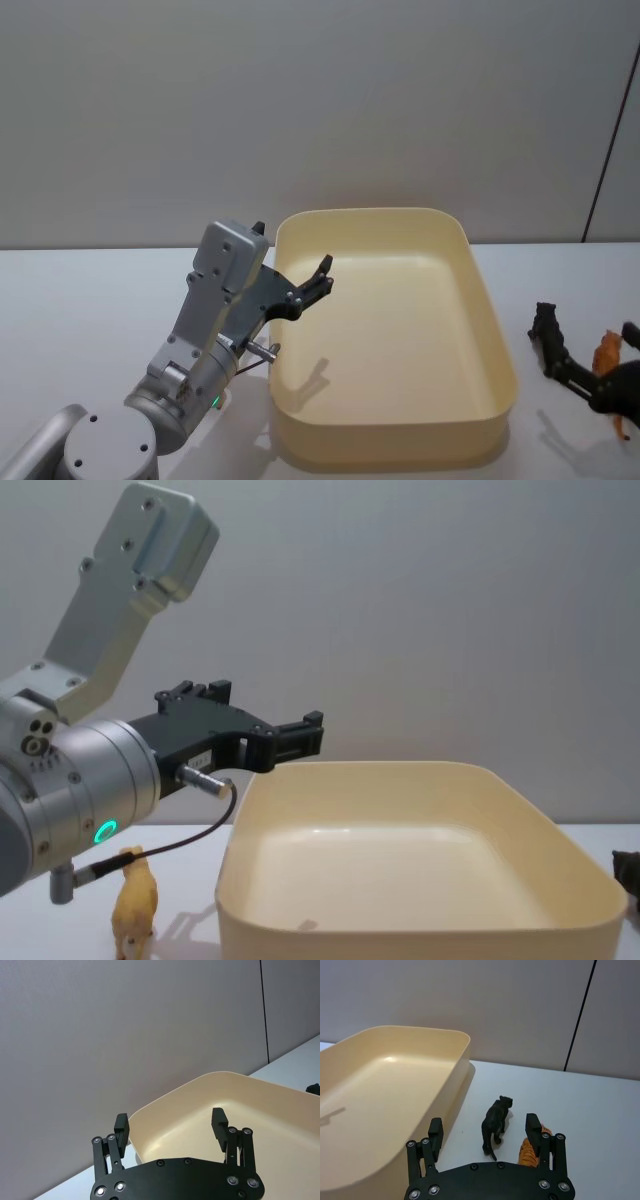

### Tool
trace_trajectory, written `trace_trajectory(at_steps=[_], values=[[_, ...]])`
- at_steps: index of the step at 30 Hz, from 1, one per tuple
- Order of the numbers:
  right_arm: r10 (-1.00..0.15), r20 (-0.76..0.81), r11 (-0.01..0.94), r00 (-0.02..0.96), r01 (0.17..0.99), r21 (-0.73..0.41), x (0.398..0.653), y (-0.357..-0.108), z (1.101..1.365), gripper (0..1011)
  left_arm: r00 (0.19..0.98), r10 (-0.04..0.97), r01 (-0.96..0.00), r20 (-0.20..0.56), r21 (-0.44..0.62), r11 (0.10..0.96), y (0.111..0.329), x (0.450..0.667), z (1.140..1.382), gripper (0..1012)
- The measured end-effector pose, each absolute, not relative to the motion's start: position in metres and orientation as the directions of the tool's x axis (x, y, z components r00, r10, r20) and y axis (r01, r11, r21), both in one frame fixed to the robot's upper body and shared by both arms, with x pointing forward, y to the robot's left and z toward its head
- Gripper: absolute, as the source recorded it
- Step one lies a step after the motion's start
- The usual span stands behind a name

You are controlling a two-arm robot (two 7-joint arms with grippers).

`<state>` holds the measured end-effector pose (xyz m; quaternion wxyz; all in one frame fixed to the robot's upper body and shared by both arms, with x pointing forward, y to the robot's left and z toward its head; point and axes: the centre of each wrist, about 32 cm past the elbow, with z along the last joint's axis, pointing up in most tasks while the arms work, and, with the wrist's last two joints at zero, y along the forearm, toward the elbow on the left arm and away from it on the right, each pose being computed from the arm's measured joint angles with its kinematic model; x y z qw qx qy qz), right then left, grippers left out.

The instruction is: Pick up the toy alternately with two hands and place it into the central storage box.

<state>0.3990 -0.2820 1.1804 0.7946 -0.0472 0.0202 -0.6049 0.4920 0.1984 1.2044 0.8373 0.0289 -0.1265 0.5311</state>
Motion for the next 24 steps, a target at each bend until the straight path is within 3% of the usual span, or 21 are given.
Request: trace_trajectory(at_steps=[24], values=[[-0.992, 0.057, 0.097, 0.111, 0.974, -0.204, 0.383, -0.294, 1.159, 1001, 0.404, 0.882, -0.897, 0.243, -0.086, 0.434, 0.198, 0.492, 1.204, 1002]])
